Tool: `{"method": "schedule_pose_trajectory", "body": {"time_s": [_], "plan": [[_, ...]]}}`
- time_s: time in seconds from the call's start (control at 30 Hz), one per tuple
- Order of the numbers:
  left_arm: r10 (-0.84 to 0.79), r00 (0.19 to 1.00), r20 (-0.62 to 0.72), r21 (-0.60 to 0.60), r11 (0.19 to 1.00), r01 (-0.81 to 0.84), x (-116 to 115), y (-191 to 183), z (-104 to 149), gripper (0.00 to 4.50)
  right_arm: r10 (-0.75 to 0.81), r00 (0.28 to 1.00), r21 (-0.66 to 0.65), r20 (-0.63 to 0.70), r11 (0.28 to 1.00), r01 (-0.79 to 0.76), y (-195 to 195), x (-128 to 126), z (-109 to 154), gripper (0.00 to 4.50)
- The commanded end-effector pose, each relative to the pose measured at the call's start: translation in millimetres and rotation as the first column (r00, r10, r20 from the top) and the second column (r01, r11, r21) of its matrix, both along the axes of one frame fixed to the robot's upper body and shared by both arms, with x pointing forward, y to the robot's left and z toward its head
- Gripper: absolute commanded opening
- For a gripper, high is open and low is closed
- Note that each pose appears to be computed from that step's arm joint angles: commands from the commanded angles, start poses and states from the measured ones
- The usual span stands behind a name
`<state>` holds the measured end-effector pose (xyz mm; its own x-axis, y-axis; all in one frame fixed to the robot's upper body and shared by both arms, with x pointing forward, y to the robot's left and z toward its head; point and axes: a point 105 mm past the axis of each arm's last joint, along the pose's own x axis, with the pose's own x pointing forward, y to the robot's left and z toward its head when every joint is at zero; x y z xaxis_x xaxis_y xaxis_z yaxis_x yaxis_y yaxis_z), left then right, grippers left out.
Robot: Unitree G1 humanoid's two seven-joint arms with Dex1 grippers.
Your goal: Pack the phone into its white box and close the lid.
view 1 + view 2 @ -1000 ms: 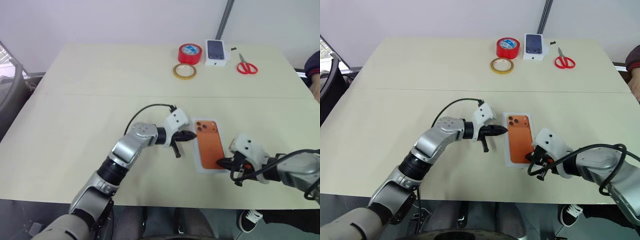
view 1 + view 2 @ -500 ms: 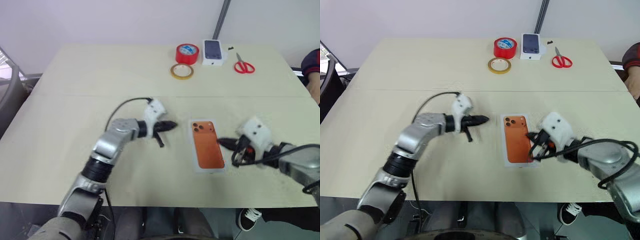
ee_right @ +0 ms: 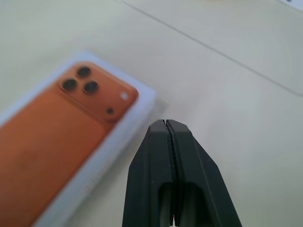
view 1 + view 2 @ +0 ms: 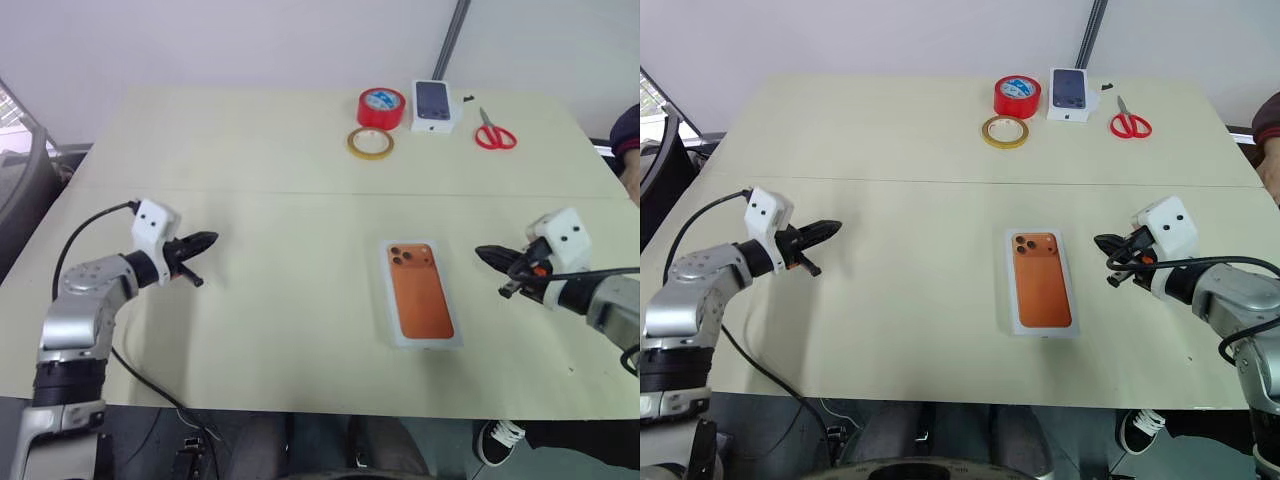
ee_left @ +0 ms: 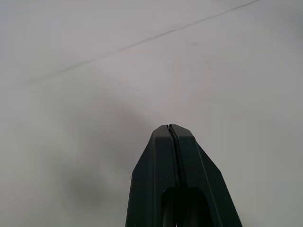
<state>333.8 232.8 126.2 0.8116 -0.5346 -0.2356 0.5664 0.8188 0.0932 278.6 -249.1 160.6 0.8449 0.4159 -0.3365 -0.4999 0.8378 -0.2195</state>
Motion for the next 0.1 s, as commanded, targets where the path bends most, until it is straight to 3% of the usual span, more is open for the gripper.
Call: {"method": "schedule_pose_trajectory", "body": {"time_s": [0.03, 0.1], "plan": [[-0.002, 0.997, 0.081, 0.004, 1.000, 0.002, -2.6, -1.2, 20.3, 0.00, 0.028, 0.997, -0.004, 0.068, 1.000, -0.028, 4.0, 0.4, 10.5, 0.02], [0.002, 0.997, 0.080, 0.003, 1.000, -0.002, -3.1, -2.4, 18.6, 0.00, 0.044, 0.997, -0.005, 0.068, 0.999, -0.044, 8.0, 2.5, 8.5, 0.02]]}}
